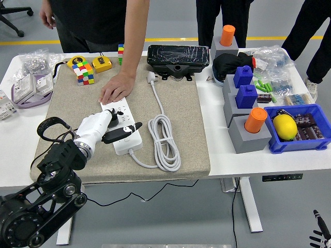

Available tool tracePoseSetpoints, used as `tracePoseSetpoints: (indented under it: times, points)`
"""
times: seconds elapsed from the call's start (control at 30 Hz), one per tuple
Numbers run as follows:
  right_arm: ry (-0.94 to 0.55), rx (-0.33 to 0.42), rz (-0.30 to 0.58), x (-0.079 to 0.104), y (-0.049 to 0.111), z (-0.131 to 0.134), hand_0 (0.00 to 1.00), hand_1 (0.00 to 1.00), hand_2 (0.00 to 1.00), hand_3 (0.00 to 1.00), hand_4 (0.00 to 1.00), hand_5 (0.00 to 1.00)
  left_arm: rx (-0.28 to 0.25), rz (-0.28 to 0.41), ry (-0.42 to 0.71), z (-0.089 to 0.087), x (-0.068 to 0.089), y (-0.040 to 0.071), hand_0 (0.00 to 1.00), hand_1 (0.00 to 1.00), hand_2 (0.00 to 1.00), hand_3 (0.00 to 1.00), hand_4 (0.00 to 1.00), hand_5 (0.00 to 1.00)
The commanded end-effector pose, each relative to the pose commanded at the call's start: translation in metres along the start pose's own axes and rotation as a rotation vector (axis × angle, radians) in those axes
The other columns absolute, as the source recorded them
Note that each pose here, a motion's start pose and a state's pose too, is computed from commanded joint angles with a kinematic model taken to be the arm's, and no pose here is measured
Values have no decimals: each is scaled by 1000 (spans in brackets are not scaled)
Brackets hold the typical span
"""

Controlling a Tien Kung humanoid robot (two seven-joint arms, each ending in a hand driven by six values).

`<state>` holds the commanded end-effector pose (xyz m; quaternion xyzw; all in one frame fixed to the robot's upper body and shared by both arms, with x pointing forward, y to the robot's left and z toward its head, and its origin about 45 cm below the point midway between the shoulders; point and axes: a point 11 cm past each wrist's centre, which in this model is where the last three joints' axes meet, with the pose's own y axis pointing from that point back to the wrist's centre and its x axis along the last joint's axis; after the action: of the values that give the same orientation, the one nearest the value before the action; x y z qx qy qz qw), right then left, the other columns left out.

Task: Pick up the plug,place it near the board,insert it into the board,press the button

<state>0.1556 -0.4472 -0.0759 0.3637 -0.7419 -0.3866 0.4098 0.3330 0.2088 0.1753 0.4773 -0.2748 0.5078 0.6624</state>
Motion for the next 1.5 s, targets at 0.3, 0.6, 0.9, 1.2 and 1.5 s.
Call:
tracePoseSetpoints:
  times: [0.3, 0.6, 0.9, 1.2, 1.5]
  points:
    - [-1, 1, -1, 0, 0, 0, 804, 767, 753, 815, 998, 998, -33, 69, 18, 8, 15, 6, 881, 843, 816, 827, 998, 998]
    - [-1, -1, -2, 0, 0, 1, 805, 767, 753, 814, 998, 998, -264, 196, 152, 50, 47, 37, 745, 772, 775, 818, 954, 641]
    - [-1, -5, -1, 0, 0, 3, 803, 764, 752, 812, 998, 998, -282, 105, 106, 48, 35, 37, 224, 137, 225, 692, 569, 2]
    - [-2, -4, -1, 0, 0, 3, 801, 764, 751, 811, 998, 998, -254, -60, 11, 42, 17, 36, 187, 43, 137, 716, 652, 2]
    - [0, -7, -2, -1, 0, 4, 800, 763, 750, 811, 998, 998, -192, -148, -138, 33, 10, 34, 179, 29, 129, 803, 632, 2]
